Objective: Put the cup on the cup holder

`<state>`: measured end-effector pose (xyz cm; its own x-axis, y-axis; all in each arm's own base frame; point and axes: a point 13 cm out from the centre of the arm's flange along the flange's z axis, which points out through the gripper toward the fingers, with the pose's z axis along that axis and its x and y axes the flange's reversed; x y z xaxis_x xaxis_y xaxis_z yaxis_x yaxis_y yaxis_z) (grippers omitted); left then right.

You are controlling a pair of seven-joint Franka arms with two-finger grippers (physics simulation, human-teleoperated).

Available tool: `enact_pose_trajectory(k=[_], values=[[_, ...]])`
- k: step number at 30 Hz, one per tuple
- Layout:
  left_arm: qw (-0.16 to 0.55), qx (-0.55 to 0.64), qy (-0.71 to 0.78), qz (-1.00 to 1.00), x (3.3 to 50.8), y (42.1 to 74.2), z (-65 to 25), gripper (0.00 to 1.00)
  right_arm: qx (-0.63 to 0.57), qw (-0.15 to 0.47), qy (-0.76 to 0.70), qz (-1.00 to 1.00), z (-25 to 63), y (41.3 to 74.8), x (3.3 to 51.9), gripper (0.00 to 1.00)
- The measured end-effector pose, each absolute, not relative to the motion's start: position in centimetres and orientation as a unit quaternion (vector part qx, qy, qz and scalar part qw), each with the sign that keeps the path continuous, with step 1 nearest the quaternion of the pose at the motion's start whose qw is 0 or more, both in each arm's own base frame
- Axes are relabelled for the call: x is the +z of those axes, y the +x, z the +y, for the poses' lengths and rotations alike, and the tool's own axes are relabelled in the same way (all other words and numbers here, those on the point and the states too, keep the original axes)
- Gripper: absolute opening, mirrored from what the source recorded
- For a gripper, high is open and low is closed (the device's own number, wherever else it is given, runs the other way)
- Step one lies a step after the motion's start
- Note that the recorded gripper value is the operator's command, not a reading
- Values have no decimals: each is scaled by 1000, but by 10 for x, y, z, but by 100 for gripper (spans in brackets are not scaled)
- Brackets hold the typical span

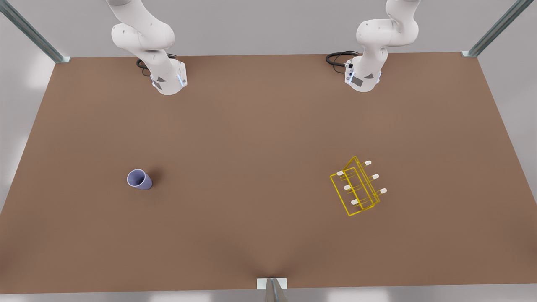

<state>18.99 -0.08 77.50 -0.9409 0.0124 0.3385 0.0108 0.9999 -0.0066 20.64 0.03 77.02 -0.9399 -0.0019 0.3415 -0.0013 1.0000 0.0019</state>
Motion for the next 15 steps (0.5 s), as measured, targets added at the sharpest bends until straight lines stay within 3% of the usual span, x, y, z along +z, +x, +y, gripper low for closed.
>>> enact_pose_trajectory(k=[1, 2, 4, 6, 7, 10, 15], values=[[347, 12, -15, -938, 670, 320, -5, 100, -6, 353, -3, -936, -2, 354, 637, 100], [404, 17, -26, -914, 580, 377, -13, 100, -15, 400, -18, -916, -13, 408, 533, 100], [387, 18, -40, -921, 480, 434, -23, 100, -27, 357, -47, -933, -38, 462, 427, 100], [334, 12, -48, -941, 433, 464, -24, 100, -26, 274, -55, -960, -47, 508, 389, 100], [315, 13, -59, -947, 407, 457, -27, 100, -25, 235, -57, -970, -49, 529, 382, 100], [186, 9, -88, -979, 446, 504, -47, 100, -21, 144, -61, -988, -53, 576, 377, 100], [128, 9, -97, -987, 442, 546, -54, 100, -18, 60, -64, -996, -59, 617, 382, 100]])
